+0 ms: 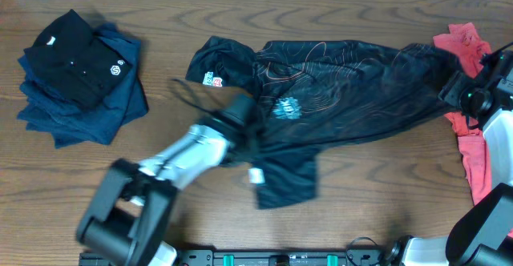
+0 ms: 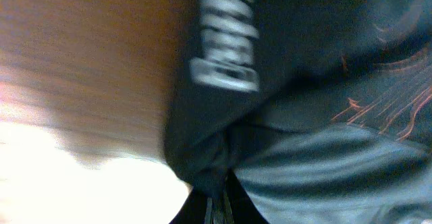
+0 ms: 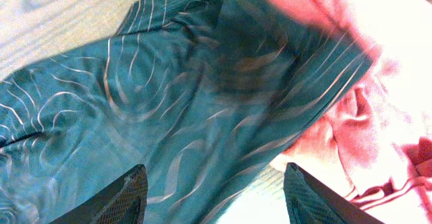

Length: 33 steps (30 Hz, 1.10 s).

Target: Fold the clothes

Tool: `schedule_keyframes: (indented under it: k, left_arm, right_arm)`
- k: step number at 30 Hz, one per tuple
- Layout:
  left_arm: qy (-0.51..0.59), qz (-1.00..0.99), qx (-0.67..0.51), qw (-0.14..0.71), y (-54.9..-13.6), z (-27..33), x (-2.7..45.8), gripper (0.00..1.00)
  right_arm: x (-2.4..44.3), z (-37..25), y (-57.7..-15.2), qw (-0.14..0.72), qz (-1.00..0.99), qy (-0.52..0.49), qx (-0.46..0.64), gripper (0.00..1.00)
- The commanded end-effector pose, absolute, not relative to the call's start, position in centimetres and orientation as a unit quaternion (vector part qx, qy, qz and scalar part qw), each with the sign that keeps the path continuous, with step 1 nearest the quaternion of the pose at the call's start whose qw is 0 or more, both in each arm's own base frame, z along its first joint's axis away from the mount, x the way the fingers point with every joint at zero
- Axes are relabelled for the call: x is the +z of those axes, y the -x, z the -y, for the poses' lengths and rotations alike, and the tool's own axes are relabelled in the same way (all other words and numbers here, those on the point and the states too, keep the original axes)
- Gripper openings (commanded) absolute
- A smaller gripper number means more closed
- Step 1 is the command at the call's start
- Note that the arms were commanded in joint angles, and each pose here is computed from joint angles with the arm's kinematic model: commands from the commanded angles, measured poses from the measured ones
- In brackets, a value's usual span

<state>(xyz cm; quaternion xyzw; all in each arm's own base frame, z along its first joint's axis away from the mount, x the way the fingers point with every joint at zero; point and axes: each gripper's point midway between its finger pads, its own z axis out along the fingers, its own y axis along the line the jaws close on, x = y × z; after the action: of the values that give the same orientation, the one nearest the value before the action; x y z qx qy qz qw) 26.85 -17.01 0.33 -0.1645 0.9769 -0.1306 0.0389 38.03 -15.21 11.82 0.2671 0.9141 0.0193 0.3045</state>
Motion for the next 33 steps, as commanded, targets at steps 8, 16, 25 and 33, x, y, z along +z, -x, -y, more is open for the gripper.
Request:
schedule_keyframes:
  k: [8,16,25,33]
  left_arm:
    - [0.248,-0.959,-0.121,0.066,-29.3,7.4,2.6,0.06]
    - [0.243,-0.963,-0.11,0.038,-27.8,7.7,2.3,0.06]
    - [0.24,-0.964,-0.108,0.036,-27.6,7.6,2.3,0.06]
    - [0.24,-0.964,-0.108,0.035,-27.6,7.6,2.3,0.06]
  right_arm:
    - [9.4,13.6,-37.2,0.25,-0.934,-0.254,-0.015,0.62]
    - [3.3,12.0,-31.9,0.084,-0.955,-0.284,-0.012,0.6]
    - [0.0,12.4,-30.8,0.033,-0.954,-0.295,-0.032,0.61]
    - [-2.4,12.8,-30.8,0.018,-0.947,-0.318,-0.041,0.5]
